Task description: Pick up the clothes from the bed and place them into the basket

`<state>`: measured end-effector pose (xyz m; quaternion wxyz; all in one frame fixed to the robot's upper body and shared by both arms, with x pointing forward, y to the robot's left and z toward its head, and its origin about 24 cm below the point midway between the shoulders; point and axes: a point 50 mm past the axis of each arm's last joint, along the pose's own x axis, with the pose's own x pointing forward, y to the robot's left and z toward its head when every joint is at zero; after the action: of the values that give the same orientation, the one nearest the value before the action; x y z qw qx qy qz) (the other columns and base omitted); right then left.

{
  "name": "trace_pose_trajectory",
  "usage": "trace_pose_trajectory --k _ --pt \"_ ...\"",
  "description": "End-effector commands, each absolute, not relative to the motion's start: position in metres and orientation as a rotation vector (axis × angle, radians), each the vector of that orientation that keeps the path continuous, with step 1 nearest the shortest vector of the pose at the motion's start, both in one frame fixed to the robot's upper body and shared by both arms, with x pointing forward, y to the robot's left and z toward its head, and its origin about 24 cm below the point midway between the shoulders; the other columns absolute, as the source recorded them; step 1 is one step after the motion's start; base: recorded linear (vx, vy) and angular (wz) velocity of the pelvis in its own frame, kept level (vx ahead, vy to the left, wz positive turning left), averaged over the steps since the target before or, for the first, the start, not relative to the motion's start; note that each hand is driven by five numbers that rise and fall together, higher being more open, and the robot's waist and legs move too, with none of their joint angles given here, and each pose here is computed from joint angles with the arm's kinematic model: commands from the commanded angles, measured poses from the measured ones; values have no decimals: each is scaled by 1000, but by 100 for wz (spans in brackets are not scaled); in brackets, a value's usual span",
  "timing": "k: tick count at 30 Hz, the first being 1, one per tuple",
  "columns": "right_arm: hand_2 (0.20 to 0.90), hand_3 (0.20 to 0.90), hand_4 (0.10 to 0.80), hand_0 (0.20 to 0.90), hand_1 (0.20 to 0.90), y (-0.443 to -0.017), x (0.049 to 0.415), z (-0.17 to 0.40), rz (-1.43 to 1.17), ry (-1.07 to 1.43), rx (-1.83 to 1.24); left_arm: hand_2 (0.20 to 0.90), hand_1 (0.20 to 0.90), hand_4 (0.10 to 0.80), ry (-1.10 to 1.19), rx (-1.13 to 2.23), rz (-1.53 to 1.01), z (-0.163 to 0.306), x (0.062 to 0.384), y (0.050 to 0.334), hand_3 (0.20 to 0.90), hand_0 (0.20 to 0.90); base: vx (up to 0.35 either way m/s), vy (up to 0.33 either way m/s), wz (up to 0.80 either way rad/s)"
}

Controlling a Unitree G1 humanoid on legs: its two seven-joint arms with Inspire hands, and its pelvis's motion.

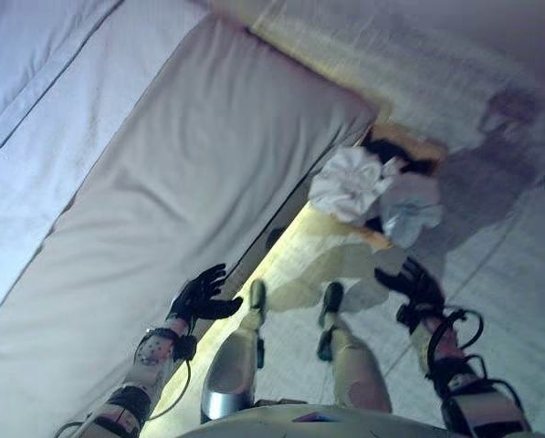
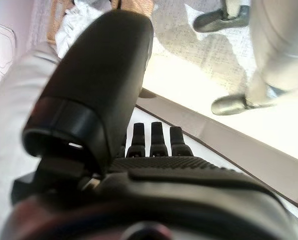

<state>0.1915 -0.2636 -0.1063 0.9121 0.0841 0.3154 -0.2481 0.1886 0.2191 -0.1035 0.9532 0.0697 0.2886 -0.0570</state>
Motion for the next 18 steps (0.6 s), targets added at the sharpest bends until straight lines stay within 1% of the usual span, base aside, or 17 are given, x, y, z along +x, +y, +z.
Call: trace_pose_trajectory --k 1,3,4,5,6,10,14,18 --pt "900 900 800 900 900 -263 164 -120 -508 693 180 900 900 800 646 160 -82 -116 171 220 900 900 130 88 -2" --pt "900 900 800 900 900 -253 144 -133 -508 787 193 900 900 800 708 148 -66 -125 160 219 900 900 97 86 -9" --pt "900 900 800 900 900 -251 141 -135 -507 801 194 900 900 800 716 143 -64 -127 158 219 900 900 110 92 -15" --pt "900 900 800 900 900 -243 124 -145 -495 879 194 900 900 800 761 129 -52 -133 149 218 900 900 61 67 -12" --pt "900 900 800 900 900 -242 121 -146 -494 892 194 900 900 800 765 128 -51 -133 148 218 900 900 68 90 -19" --pt "900 900 800 900 900 -227 92 -160 -484 1041 159 900 900 800 877 107 -34 -145 128 218 900 900 30 62 -14" --pt "900 900 800 900 900 -223 75 -166 -488 1133 125 900 900 800 947 114 -74 -151 118 215 900 900 32 42 -14" --pt "900 900 800 900 900 -222 73 -166 -489 1133 122 900 900 800 975 131 -83 -153 116 214 900 900 27 34 -4"
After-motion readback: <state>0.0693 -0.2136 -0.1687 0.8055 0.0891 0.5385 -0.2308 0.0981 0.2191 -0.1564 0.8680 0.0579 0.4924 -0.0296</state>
